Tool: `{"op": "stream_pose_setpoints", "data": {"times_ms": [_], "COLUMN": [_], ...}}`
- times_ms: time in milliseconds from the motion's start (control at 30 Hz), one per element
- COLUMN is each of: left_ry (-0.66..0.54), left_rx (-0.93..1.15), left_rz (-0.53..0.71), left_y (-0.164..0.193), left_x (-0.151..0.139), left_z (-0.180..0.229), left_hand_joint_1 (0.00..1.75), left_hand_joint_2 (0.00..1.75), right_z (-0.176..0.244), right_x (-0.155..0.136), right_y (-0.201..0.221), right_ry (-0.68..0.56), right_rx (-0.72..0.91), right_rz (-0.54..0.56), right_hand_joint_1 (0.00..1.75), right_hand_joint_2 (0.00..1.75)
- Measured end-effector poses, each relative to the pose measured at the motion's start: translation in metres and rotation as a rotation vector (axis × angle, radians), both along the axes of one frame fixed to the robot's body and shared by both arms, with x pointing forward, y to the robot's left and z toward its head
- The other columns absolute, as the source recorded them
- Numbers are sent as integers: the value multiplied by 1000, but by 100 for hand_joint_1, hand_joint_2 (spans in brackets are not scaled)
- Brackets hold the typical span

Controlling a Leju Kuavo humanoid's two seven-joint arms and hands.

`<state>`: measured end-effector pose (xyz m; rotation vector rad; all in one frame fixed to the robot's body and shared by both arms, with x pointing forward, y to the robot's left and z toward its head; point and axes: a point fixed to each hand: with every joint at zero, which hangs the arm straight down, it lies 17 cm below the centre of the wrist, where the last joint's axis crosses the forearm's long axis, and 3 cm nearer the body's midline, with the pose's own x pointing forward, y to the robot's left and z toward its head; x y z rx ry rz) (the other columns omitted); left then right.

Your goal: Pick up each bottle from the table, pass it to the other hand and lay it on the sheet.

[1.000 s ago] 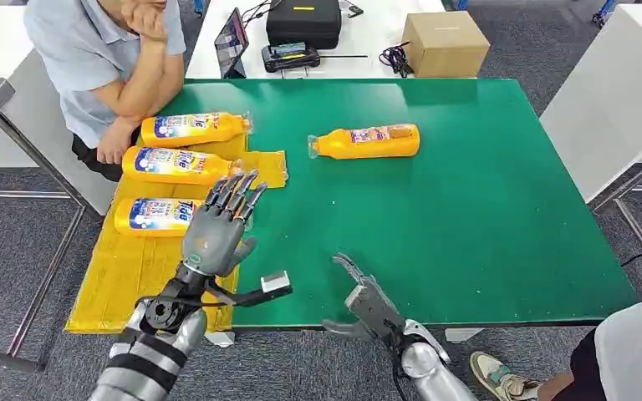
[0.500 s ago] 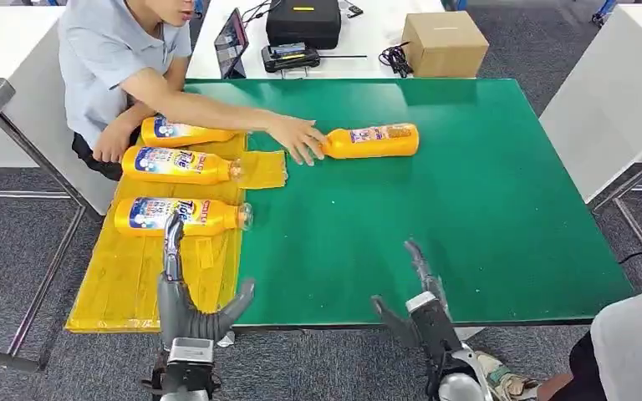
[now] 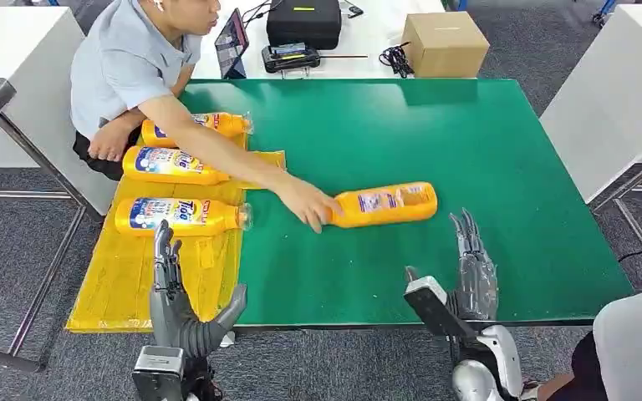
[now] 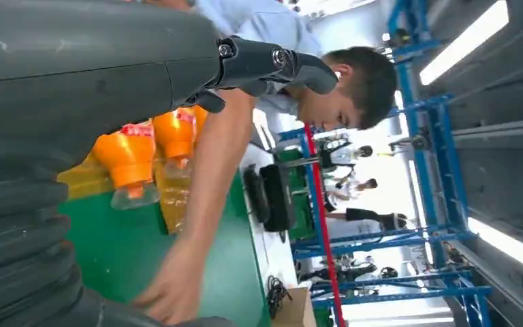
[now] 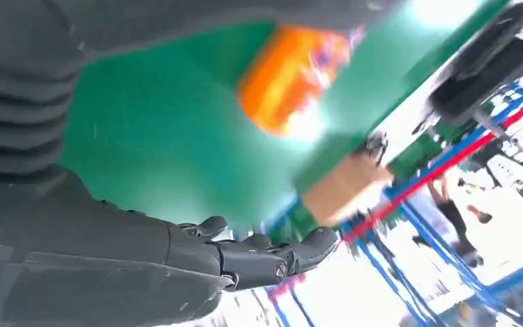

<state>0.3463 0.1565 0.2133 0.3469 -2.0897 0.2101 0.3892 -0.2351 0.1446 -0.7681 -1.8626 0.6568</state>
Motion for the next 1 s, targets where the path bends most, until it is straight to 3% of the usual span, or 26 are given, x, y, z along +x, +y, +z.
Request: {"op": "stream_pose_setpoints", "data": {"times_ms": [167, 433, 1000], "left_ry": [33, 68, 79], "left_rx": [-57, -116, -163], "left_rz": [-17, -59, -153], "left_y": [1, 0, -17], "left_x": [3, 8, 19], "left_z": [-3, -10, -8], "left_hand_joint_1": [0, 0, 0], "left_hand_joint_2": [175, 175, 175], "right_z": [-11, -27, -99], "right_x": [0, 8, 63], "right_y": [-8, -18, -15], "right_ry": [-25, -24, 192], "right_rx": [-275, -455, -523], "right_rz": [-50, -72, -2], "right_hand_joint_1": [0, 0, 0], "right_hand_joint_2": [175, 175, 175]}}
